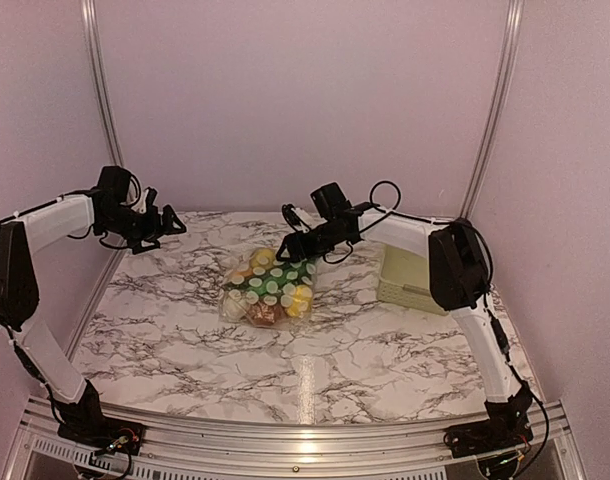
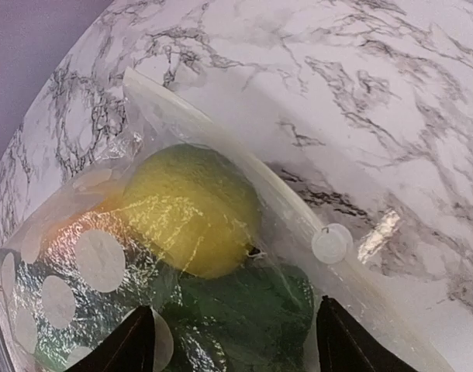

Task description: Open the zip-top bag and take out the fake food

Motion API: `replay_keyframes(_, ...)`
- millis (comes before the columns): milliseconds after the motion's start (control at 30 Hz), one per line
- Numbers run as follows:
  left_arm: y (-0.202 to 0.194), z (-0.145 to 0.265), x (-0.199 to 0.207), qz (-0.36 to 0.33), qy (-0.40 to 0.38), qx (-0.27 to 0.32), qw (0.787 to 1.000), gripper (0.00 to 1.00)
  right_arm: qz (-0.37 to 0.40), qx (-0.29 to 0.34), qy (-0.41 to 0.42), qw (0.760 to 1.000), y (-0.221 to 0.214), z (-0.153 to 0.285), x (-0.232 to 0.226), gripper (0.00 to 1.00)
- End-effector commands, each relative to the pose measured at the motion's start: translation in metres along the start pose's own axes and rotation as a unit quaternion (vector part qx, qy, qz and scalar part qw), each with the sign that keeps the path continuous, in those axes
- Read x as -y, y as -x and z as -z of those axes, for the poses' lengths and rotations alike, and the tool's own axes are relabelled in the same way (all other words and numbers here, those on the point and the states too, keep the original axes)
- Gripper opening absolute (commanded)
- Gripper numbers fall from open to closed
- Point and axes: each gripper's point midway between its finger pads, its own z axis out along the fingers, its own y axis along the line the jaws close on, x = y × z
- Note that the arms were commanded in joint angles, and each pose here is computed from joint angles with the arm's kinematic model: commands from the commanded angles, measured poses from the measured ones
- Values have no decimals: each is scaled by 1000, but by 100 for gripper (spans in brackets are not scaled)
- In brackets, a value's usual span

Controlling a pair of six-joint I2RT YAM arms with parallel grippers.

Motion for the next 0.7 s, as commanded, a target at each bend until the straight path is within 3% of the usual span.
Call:
replay_keyframes(0,-8,-7,13,-15,-45,-6,999,99,53,-57,65,995,-41,-24,-53,68)
replay_keyframes(367,-46,-43,12,-12,-97,-48,994,95,105,-29,133,985,-29,-10,-119,69)
replay_keyframes(667,-76,-88,17,5,-133,-101,986,85,11,65,156,986,15,53,-96,72)
